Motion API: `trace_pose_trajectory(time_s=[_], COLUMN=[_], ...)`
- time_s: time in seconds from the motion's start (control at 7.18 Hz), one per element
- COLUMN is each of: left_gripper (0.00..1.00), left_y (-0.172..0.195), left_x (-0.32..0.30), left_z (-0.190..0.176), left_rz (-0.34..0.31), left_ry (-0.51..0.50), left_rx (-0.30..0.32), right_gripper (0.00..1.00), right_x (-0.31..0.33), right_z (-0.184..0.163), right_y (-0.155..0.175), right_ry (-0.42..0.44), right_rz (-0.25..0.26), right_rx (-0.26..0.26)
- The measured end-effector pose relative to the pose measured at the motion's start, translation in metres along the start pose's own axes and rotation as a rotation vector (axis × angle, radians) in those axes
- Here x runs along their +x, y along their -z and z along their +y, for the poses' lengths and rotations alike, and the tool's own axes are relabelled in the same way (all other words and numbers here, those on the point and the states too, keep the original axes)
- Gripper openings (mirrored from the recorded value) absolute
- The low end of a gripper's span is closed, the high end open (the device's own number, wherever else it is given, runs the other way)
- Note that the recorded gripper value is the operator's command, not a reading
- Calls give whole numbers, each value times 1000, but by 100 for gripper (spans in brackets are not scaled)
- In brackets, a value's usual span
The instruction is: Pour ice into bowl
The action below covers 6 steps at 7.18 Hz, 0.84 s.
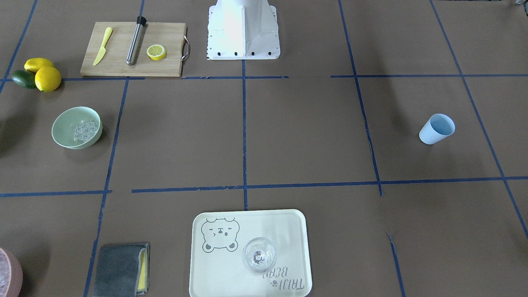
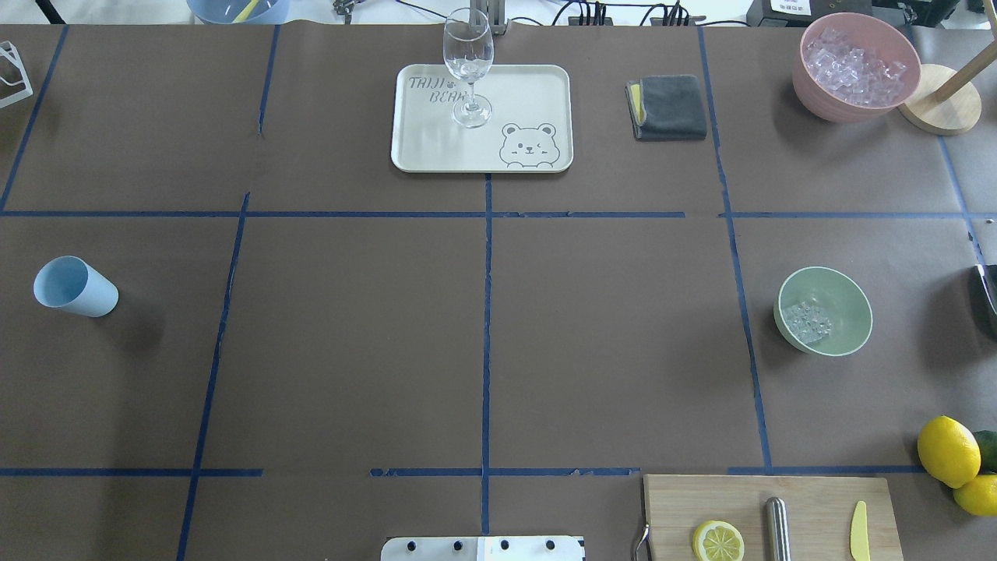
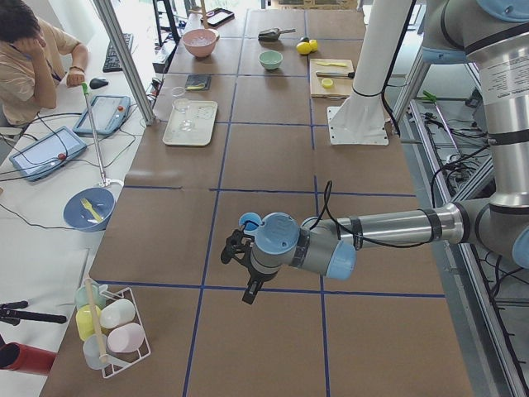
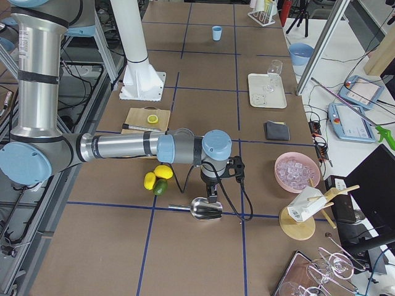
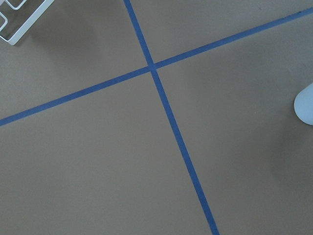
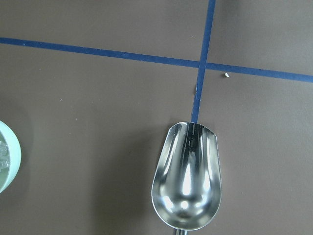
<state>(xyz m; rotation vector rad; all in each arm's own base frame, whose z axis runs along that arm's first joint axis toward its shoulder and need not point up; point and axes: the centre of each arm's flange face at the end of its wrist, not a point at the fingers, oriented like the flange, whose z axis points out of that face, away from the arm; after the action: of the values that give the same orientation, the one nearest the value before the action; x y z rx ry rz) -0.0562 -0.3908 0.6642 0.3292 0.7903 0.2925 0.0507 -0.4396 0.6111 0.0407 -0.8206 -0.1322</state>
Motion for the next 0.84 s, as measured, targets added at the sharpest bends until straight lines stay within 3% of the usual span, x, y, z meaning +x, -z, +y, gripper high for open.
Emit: trace_pose_trajectory(time_s=[0.14,0.42,0.84], left_gripper=[100,100,100], left_y=[-3,9,1], left_x=[4,18,-2], left_z=[-2,-16,-41], left_rz=[7,22,-23], left_ry=[3,90,161], left_rx=[-18,-110,-187], right_gripper=[100,100,100], right_x=[-2,-7,-11], right_z=[0,-2,-4], right_y=[-8,-15,-20], right_ry=[7,20,33], right_rz=[-2,-5,0], right_rx=[-13,-28,-39])
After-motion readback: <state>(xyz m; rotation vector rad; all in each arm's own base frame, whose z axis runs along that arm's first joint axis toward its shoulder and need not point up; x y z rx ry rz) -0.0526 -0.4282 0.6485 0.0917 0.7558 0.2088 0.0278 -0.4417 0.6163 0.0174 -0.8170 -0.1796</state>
